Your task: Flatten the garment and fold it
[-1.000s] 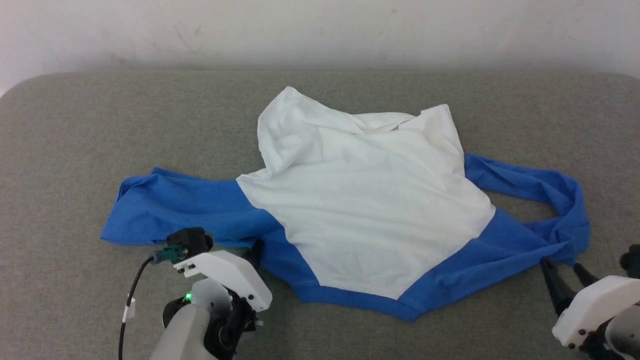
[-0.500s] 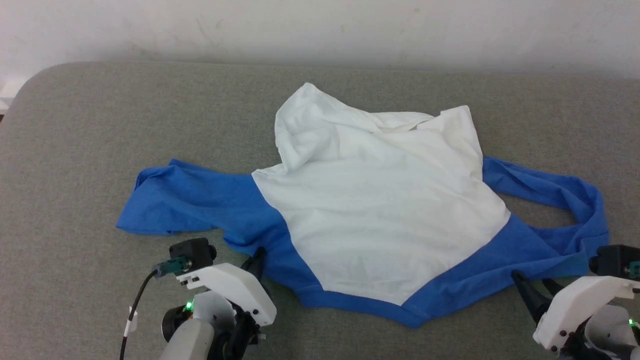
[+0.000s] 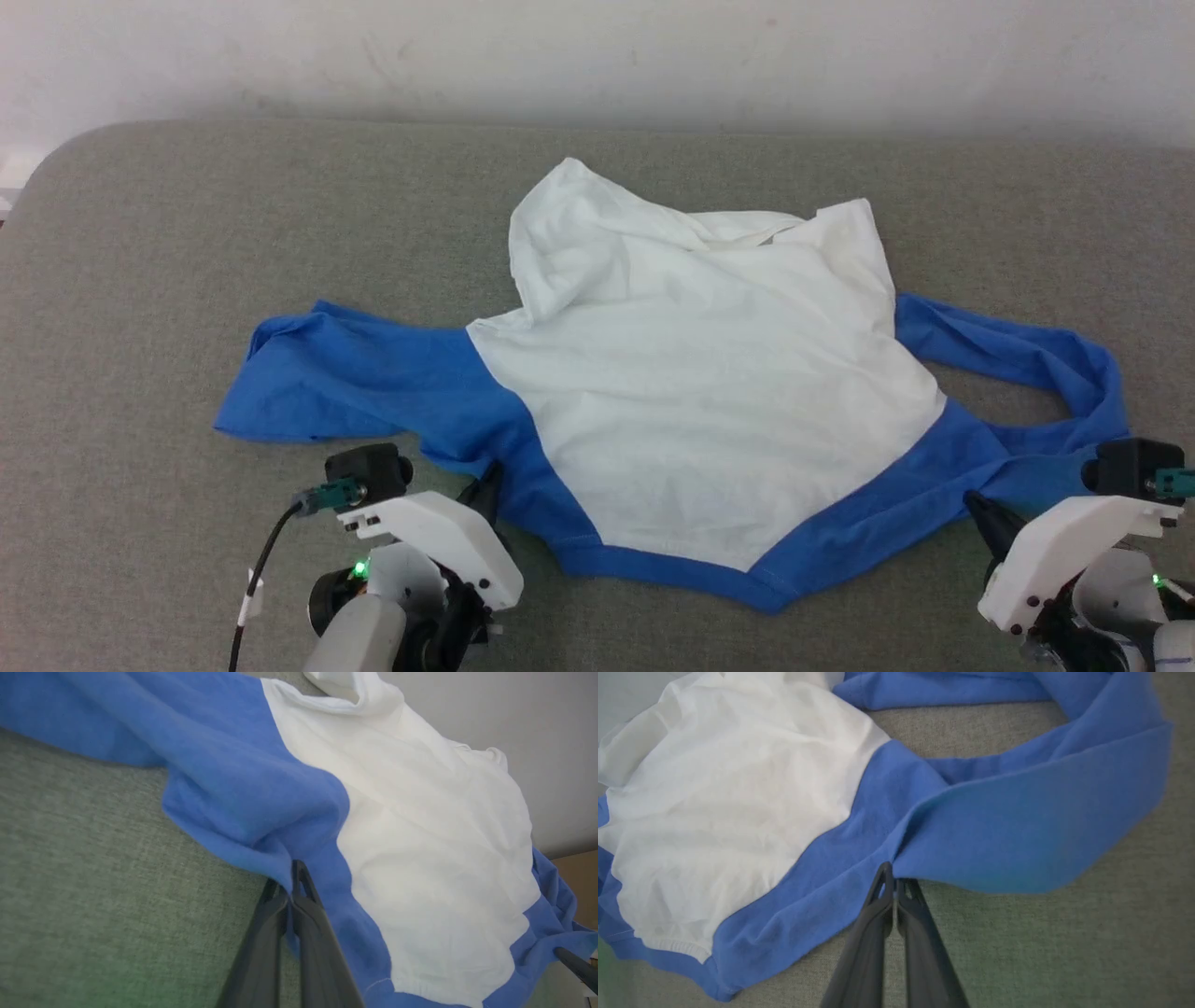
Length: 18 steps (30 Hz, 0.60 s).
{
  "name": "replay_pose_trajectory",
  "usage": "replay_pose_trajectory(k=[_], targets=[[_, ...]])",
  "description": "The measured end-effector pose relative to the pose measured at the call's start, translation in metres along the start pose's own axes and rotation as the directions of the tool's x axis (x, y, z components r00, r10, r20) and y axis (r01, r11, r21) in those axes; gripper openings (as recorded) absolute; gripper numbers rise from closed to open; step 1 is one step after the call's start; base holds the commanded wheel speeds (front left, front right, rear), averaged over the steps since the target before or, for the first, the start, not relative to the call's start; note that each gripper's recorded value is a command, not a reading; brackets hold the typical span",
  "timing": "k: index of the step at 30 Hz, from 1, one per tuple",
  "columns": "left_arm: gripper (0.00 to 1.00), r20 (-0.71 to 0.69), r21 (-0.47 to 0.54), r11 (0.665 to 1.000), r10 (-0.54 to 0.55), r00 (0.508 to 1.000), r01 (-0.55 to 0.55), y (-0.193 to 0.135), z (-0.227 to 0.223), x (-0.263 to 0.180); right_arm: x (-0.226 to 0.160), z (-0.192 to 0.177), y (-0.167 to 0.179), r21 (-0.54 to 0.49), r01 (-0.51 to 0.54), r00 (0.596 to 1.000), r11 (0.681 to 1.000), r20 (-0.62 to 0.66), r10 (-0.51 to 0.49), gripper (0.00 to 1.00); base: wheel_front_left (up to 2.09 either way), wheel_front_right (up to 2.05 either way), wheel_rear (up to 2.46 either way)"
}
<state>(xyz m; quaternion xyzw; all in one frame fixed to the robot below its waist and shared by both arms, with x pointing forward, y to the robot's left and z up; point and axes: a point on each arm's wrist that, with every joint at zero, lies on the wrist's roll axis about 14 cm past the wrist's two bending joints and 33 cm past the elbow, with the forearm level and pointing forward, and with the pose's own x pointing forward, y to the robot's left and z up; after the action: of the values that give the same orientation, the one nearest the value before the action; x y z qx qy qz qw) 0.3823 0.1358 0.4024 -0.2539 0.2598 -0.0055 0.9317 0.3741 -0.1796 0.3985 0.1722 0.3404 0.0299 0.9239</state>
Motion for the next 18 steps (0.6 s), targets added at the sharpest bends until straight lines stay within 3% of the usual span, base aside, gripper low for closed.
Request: replay_pose_trajectory(k=[6, 9, 16, 18], targets=[[0.0, 0.07, -0.019, 0.999, -0.032, 0.997, 0.033, -0.009, 0.019, -0.003, -0.006, 0.016, 0.014, 0.023, -0.055, 0.997, 0.998, 0.064, 0.054, 0.0, 0.0, 0.0, 0.0], [0.0, 0.135, -0.012, 0.997, -0.073, 0.988, 0.075, -0.018, 0.041, -0.005, -0.008, 0.042, 0.029, 0.047, -0.118, 0.984, 0.992, 0.137, 0.11, 0.0, 0.0, 0.0, 0.0], [0.0, 0.357, 0.143, 0.971, -0.233, 0.905, 0.193, -0.061, 0.16, -0.005, -0.014, 0.142, 0.093, -0.018, -0.309, 0.899, 0.951, 0.321, 0.298, 0.0, 0.0, 0.0, 0.0], [0.0, 0.393, 0.184, 0.961, -0.263, 0.881, 0.205, -0.073, 0.192, -0.004, -0.015, 0.167, 0.116, -0.115, -0.313, 0.883, 0.943, 0.331, 0.334, 0.0, 0.0, 0.0, 0.0]])
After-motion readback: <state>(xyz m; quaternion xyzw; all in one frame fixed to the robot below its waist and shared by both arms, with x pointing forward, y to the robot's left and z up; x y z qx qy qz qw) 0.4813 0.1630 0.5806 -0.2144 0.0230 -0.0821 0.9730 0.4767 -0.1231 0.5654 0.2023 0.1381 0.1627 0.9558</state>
